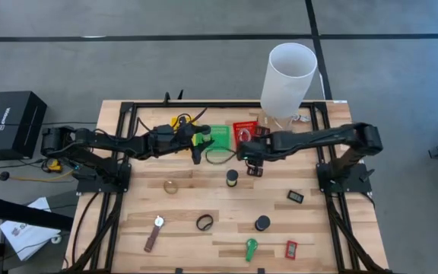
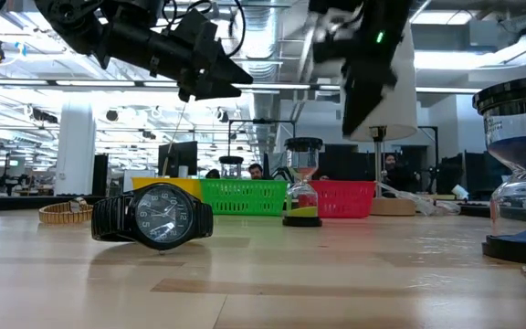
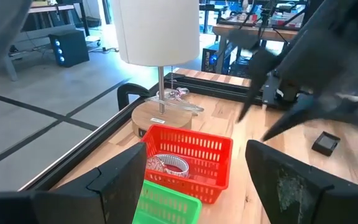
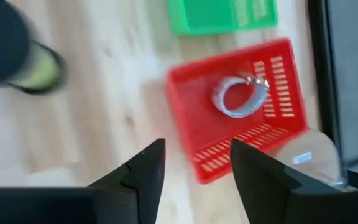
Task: Pick & Place Office items
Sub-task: Put the green hourglass into the green basket
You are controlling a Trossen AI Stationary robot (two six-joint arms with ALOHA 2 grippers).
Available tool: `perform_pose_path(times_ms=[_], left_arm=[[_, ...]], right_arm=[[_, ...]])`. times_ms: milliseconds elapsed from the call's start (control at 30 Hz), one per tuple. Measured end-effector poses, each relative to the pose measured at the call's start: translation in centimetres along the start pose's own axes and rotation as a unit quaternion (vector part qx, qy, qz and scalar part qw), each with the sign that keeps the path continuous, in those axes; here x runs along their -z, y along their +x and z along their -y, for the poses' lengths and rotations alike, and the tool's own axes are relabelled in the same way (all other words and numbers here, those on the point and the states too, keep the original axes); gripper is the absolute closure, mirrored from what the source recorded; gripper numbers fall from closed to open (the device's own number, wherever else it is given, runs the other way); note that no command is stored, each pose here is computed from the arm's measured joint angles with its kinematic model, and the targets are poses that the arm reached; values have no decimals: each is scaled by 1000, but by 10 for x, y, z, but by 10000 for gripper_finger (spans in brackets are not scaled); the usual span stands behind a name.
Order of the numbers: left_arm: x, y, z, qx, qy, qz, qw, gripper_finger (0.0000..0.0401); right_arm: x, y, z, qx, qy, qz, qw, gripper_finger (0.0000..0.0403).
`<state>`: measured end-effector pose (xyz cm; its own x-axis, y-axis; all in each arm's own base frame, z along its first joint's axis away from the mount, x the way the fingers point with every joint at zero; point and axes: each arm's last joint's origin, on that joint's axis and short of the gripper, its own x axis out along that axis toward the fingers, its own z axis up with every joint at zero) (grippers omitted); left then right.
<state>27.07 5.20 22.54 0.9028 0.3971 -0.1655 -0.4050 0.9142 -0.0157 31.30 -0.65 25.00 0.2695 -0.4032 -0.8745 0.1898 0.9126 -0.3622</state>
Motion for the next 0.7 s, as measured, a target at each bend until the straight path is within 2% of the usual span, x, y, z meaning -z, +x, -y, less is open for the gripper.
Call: perform_pose_path(times_ms=[200,333,400,467,600,700], left_arm=[[0,0,0,0,0,0,1000,132],[0,0,0,0,0,-1,1000,132],[0,0,0,0,0,-1,1000,132],[0,0,0,0,0,-1,1000,132],[0,0,0,0,0,-1,1000,132],[0,0,0,0,0,0,1000,132]], right_arm=[[25,-42,-1,-32,17,83,996,237],[50,-51,-7,-73,22,153,985,237],[62,-49,-12,-106,3,198,974,237],[73,-46,-18,-152,-33,250,956,238],[86,-35,-31,-250,-90,360,894,238],[92,-25,-34,-262,-114,405,868,238]])
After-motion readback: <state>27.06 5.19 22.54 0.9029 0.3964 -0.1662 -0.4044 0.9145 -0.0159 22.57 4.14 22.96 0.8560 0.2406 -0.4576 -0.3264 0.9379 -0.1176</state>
